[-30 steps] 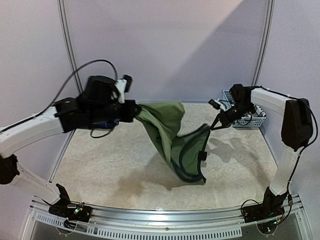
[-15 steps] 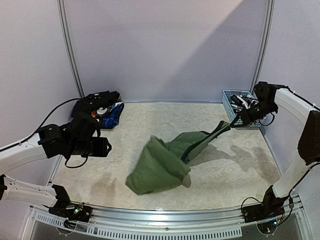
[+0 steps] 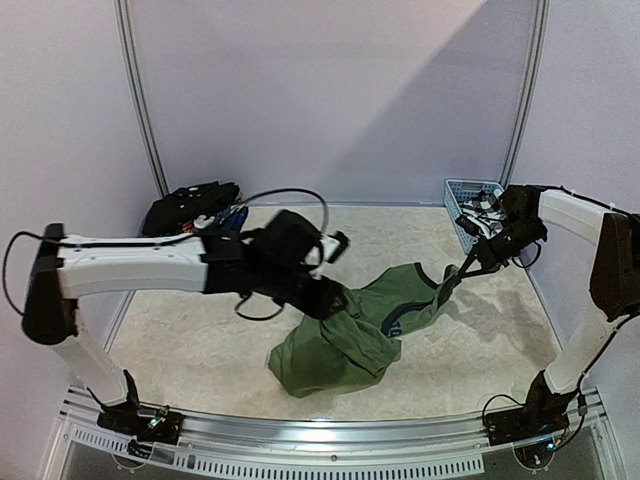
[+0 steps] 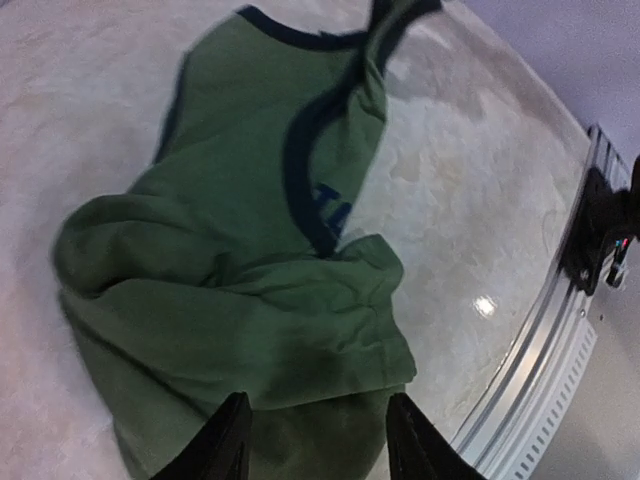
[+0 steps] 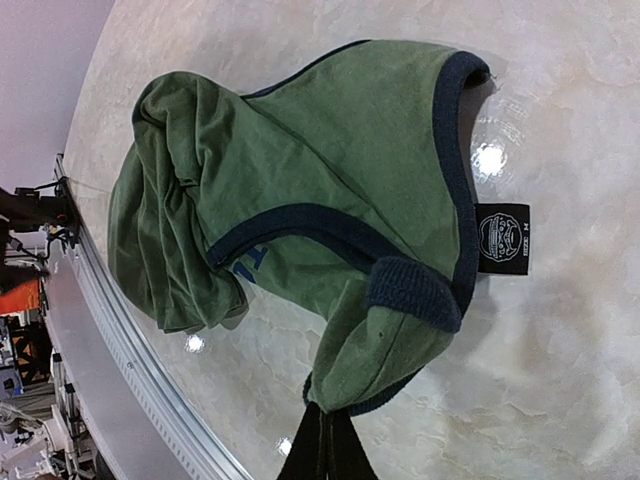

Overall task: Fold and stack the mixed laundry pile
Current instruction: Adjust the crumpled tank top at the center of the board.

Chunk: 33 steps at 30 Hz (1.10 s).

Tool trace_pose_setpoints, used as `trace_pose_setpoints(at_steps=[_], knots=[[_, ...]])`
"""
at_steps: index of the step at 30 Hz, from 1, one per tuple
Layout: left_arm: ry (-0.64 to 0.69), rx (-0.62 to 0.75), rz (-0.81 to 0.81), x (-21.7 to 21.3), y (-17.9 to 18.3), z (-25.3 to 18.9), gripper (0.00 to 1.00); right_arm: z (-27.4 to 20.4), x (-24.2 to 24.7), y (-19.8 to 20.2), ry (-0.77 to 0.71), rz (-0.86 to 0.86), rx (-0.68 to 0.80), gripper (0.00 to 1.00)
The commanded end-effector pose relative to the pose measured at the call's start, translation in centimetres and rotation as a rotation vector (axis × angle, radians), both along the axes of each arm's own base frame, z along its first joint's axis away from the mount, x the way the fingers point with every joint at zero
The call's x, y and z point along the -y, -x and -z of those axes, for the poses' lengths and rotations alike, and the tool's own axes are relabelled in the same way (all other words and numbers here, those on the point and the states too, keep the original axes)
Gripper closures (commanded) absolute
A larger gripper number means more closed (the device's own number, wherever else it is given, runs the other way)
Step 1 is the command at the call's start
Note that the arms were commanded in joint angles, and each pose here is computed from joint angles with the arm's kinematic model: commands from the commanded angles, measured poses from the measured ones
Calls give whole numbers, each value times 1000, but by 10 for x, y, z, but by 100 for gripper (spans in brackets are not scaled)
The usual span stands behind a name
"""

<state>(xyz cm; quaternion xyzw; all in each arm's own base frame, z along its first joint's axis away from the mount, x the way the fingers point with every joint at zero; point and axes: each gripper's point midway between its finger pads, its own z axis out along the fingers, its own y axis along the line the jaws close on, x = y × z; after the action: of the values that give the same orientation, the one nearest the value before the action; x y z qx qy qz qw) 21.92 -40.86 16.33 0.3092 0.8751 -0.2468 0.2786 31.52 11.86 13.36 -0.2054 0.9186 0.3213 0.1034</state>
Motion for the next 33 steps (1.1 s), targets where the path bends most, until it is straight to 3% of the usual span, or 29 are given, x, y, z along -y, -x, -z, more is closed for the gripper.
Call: trace_pose_setpoints(at_steps=[1, 7, 14, 18, 20, 23, 25, 29, 33], knots=[[-90, 57, 172, 64, 25, 37, 50, 0, -1, -4, -5, -3, 28, 100], [-205, 102, 133, 110, 15, 84, 48, -2, 0, -4, -2, -3, 30, 100], [-406, 111, 174, 116, 14, 139, 48, -2, 0, -4, -6, -5, 35, 100], [-403, 90, 207, 120, 19, 149, 56, 1, -1, -3, -11, -4, 25, 100], [-388, 80, 223, 123, 22, 146, 66, 1, -1, -4, -9, -3, 26, 100], [-376, 95, 219, 121, 21, 130, 84, 1, -1, -5, -7, -1, 28, 100], [-363, 125, 205, 116, 18, 108, 91, -1, 0, -6, -4, 3, 30, 100], [-296, 229, 181, 89, 12, 23, 98, -8, 7, -14, 5, 21, 59, 100], [-316, 300, 82, 18, -9, -42, 99, -28, 32, -31, 2, 102, 118, 100]])
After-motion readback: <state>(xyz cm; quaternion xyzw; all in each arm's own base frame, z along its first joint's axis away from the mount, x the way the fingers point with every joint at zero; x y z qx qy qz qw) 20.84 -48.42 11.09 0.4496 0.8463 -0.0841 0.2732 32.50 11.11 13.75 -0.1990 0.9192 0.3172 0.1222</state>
